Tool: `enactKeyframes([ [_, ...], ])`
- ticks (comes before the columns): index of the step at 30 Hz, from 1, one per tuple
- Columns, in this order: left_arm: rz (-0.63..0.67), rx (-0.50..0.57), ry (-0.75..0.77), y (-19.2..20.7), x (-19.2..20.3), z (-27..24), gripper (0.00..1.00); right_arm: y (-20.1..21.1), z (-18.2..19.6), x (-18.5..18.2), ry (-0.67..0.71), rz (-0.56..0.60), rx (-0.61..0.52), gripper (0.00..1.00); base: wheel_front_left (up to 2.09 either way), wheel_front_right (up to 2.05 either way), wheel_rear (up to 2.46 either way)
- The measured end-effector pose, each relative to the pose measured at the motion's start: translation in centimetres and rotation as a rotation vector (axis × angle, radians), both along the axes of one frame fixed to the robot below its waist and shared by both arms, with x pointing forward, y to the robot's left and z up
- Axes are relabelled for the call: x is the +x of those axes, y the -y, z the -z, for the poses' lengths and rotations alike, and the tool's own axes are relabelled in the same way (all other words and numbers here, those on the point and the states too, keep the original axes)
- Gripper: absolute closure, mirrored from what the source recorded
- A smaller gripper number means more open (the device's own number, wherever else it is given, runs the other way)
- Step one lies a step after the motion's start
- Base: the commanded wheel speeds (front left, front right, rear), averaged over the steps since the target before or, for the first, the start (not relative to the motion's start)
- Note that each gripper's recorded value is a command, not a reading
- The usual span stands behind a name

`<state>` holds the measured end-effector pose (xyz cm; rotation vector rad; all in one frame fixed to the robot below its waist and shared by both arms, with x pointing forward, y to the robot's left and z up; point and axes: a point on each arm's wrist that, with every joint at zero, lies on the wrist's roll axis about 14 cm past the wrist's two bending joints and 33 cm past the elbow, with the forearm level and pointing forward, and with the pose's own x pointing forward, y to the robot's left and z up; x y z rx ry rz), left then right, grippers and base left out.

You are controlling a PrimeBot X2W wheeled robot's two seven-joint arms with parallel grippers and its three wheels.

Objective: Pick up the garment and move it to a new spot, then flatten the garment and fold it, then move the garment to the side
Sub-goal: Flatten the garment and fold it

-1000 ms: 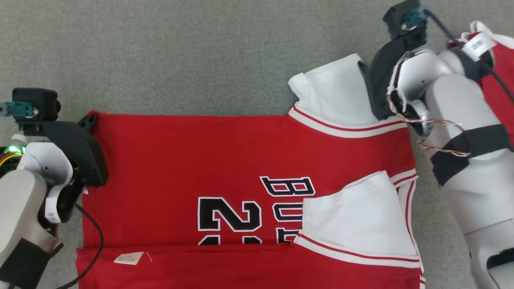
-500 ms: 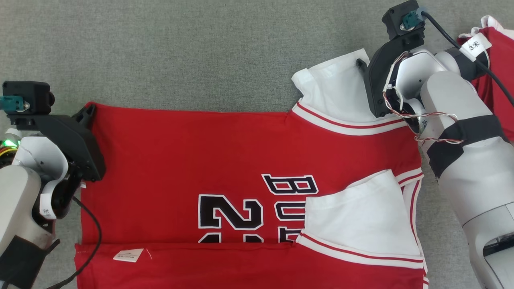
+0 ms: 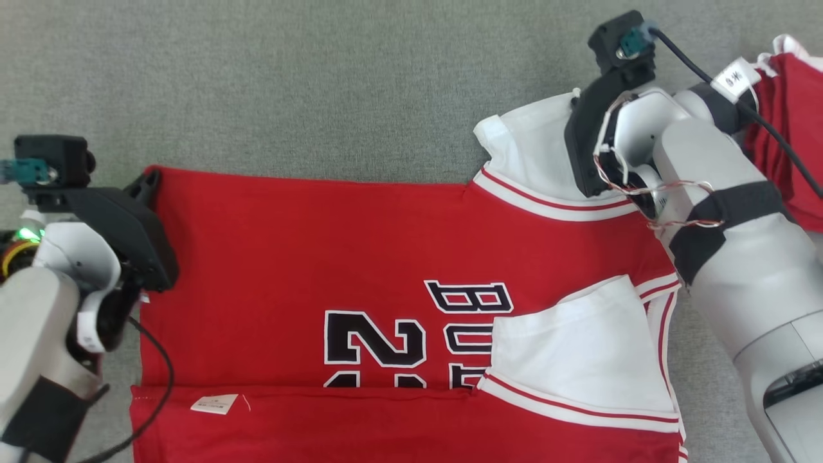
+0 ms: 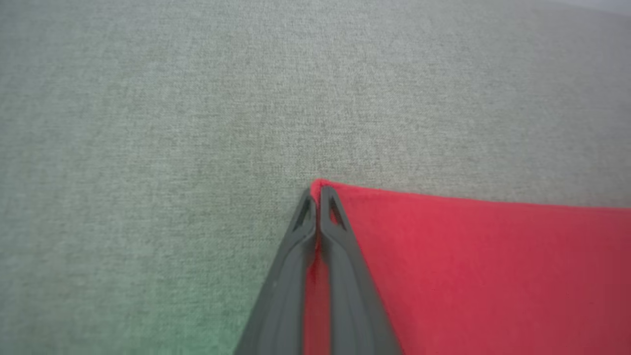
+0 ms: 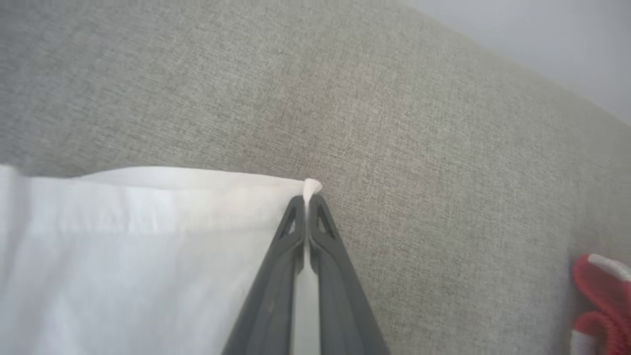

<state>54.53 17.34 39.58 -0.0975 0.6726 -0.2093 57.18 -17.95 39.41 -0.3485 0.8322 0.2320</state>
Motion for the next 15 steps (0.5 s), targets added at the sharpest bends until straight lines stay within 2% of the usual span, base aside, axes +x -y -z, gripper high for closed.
enactKeyframes([
  [4, -0.016, -0.027, 0.051, 0.8, -0.3, -0.8, 1.0, 0.6, -1.6, 0.2, 0.095, 0.011, 0.038, 1.0, 0.0, 0.0, 0.0],
  [5, -0.013, -0.044, 0.087, 1.5, -0.5, -1.5, 1.0, 0.8, -3.3, 0.8, 0.173, 0.012, 0.063, 1.0, 0.0, 0.0, 0.0],
  [8, -0.019, -0.034, 0.161, 1.6, -0.7, -2.7, 1.0, 0.9, -5.0, 0.8, 0.267, 0.01, 0.099, 1.0, 0.0, 0.0, 0.0],
  [15, -0.029, -0.006, 0.261, 1.2, -2.5, -4.3, 1.0, 1.8, -7.4, -0.8, 0.397, 0.015, 0.154, 1.0, 0.0, 0.0, 0.0],
])
